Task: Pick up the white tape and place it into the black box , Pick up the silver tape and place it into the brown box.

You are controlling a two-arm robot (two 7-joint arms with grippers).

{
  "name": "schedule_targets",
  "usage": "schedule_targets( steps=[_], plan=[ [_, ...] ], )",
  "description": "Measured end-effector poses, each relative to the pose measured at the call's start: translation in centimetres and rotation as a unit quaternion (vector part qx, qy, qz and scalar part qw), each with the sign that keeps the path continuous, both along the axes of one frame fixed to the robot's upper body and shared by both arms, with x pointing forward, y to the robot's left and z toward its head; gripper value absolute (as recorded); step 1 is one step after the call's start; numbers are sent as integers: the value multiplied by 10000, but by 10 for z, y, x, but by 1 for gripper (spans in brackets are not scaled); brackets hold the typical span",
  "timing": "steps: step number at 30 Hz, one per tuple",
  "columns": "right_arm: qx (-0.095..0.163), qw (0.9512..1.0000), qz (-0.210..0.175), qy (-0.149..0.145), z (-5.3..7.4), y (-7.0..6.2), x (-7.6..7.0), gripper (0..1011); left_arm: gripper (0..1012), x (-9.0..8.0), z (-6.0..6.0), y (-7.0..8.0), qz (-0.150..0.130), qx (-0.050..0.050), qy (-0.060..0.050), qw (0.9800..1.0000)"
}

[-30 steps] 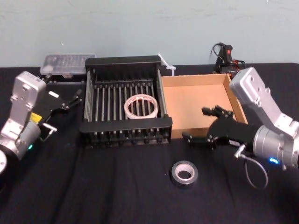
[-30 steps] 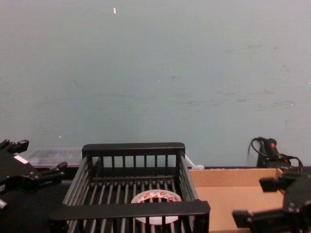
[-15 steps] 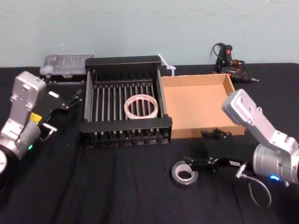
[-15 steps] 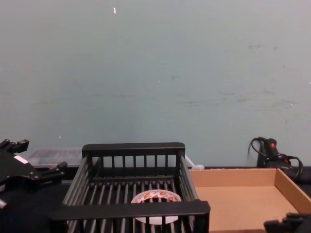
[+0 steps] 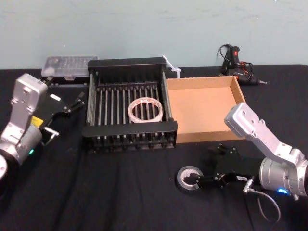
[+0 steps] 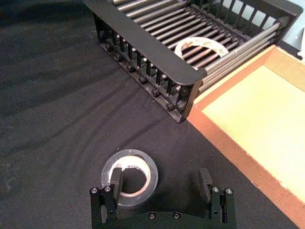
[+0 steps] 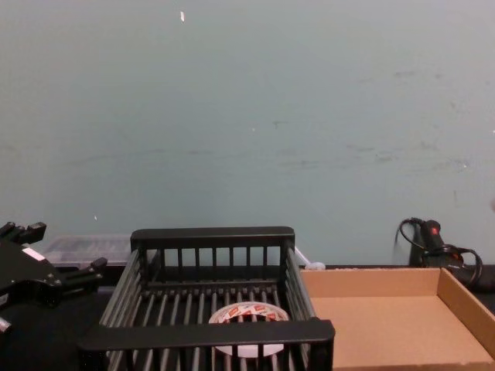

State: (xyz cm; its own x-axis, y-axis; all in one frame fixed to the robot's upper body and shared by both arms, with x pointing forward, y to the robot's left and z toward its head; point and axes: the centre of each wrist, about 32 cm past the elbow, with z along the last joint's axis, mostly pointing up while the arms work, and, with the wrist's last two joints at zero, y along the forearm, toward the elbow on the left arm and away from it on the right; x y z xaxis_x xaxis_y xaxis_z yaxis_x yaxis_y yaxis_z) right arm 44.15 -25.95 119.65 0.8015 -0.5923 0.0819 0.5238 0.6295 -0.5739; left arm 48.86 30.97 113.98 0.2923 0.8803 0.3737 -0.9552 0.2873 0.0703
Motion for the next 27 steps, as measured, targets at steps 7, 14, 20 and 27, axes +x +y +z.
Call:
schedule_targets(
  steps=[7, 14, 20, 27],
  plan=[
    [-21, 10000, -28, 90, -3, 1, 2, 1002, 1001, 0, 0, 0, 0, 0, -1, 10000],
    [-6, 9998, -55, 167, -6, 3, 4, 1003, 1001, 0, 0, 0, 0, 0, 0, 10000],
    [1, 9997, -108, 205, -8, 5, 7, 1002, 1001, 0, 0, 0, 0, 0, 0, 10000],
    [-9, 9996, -164, 221, -11, 6, 10, 1002, 1001, 0, 0, 0, 0, 0, 0, 10000]
  ],
)
